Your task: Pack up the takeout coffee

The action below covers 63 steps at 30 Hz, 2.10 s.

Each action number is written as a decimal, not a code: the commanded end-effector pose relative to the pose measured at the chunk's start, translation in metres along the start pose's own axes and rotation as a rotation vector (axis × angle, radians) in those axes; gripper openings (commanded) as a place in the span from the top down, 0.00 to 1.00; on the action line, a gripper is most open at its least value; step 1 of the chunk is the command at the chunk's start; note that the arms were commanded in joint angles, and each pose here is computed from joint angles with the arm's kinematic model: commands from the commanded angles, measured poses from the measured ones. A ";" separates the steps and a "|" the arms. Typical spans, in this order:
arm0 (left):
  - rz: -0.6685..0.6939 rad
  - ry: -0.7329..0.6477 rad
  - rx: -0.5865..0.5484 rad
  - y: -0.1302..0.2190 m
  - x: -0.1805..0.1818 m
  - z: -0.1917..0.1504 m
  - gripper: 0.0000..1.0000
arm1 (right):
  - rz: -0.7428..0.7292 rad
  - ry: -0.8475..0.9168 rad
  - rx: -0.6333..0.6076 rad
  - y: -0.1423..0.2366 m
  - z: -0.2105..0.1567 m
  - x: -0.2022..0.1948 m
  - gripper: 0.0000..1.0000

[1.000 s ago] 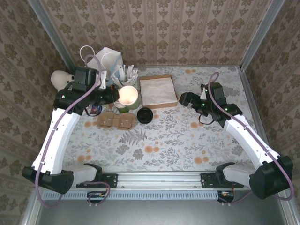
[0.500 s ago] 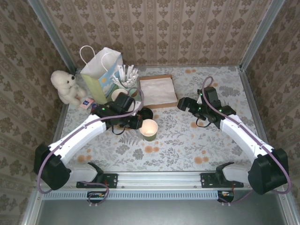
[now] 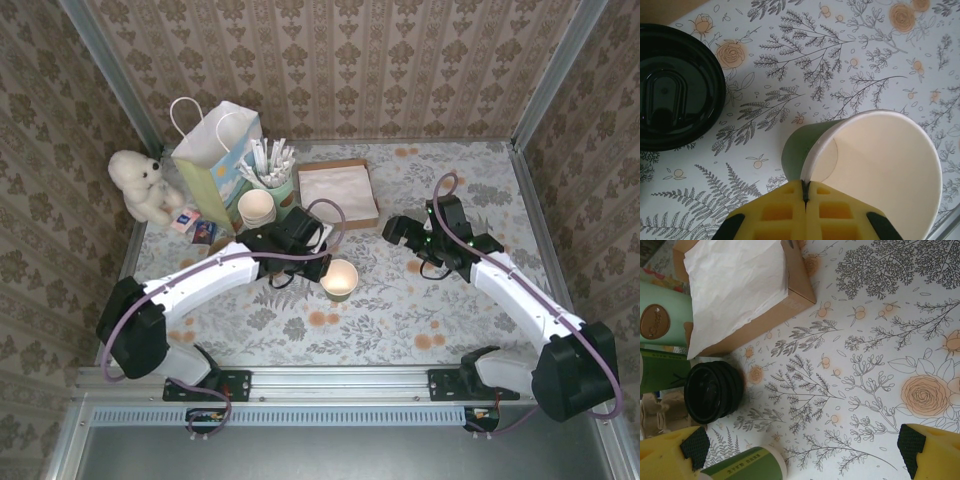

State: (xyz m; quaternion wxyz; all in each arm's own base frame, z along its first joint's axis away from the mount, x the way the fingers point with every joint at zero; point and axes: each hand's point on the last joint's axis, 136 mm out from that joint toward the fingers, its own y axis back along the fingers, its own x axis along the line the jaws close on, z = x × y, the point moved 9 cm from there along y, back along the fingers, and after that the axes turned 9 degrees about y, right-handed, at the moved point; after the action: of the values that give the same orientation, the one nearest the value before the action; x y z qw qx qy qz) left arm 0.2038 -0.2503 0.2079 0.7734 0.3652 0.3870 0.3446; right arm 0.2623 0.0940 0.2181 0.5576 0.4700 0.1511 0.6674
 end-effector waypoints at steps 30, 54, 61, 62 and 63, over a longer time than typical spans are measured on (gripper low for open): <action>0.005 0.092 -0.199 0.052 -0.003 0.021 0.09 | 0.197 0.223 0.167 -0.027 -0.003 0.045 0.15; 0.289 0.811 -0.462 0.077 0.095 -0.018 0.00 | 0.123 0.711 0.292 -0.166 -0.007 0.135 0.52; 0.283 0.894 -0.445 0.071 0.107 -0.028 0.00 | 0.085 0.758 0.321 -0.187 -0.008 0.138 0.58; 0.277 0.899 -0.440 0.069 0.108 -0.029 0.00 | 0.073 0.764 0.323 -0.189 -0.008 0.138 0.58; 0.275 0.906 -0.430 0.067 0.109 -0.031 0.00 | 0.068 0.769 0.326 -0.190 -0.009 0.138 0.58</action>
State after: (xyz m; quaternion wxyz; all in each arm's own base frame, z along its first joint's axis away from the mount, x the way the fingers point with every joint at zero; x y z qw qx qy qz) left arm 0.2140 -0.1211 0.2159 0.5434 0.0726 0.5322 0.6451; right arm 0.3769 0.2810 0.1453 0.3546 0.2899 0.4059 0.7909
